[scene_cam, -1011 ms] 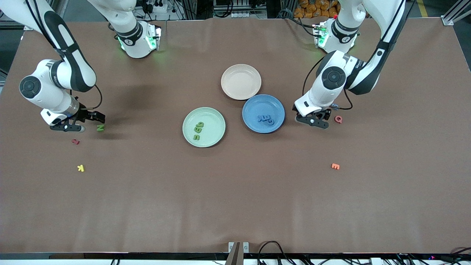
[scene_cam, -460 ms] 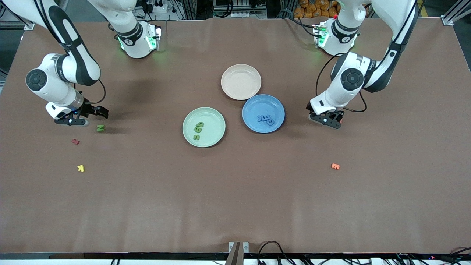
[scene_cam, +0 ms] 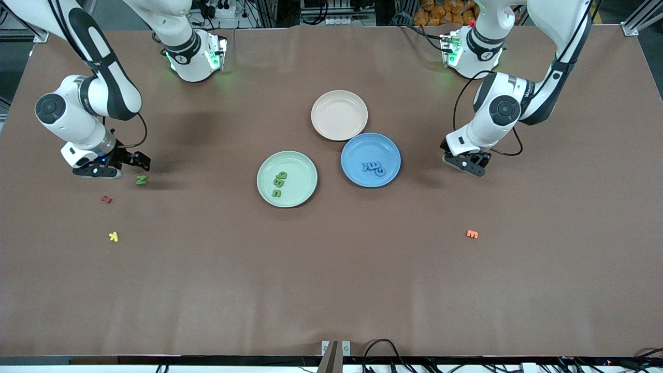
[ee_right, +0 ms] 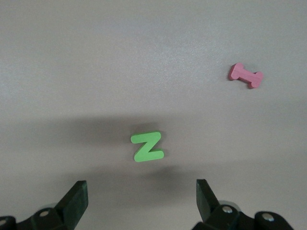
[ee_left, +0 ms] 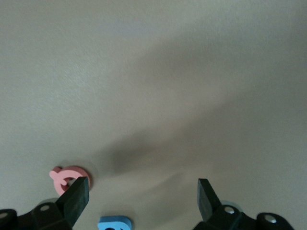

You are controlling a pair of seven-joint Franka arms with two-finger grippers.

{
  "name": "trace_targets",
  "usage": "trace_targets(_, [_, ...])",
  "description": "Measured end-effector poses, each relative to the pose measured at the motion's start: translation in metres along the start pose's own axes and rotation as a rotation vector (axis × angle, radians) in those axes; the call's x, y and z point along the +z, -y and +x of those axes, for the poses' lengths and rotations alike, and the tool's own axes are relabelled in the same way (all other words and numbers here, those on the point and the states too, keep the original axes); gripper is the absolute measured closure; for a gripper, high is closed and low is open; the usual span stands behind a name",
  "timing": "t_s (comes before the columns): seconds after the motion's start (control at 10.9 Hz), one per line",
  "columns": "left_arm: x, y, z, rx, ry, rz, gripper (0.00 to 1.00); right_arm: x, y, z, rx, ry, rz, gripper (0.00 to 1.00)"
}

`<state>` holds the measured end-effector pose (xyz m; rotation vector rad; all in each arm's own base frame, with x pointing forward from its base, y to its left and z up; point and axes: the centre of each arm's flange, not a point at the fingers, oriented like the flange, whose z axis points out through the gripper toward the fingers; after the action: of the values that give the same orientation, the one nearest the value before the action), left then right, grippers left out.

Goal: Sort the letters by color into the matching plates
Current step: 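Lower and close the right gripper on the z while the left grips the a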

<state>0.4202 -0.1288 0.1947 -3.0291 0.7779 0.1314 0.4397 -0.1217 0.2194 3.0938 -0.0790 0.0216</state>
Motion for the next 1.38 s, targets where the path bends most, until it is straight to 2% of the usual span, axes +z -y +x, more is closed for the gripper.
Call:
trace_targets(0.18, [0.006, -0.004, -0.012, 0.005, -0.01, 0.001, 0.0, 0.0, -0.001, 0.0, 0.002, -0.002, 0.0, 0.0])
trace_targets(0.64, [0.004, 0.008, -0.035, 0.015, -0.009, 0.015, 0.0, 0.024, -0.006, -0.003, 0.022, -0.05, 0.014, 0.0])
trace_targets(1.1, [0.012, 0.013, -0.056, -0.009, -0.032, 0.017, 0.0, 0.046, -0.006, -0.009, 0.029, -0.02, 0.031, 0.0])
trace_targets(1.38, [0.016, 0.012, -0.062, -0.009, -0.025, 0.014, 0.0, 0.05, -0.005, -0.009, 0.029, -0.02, 0.034, 0.0])
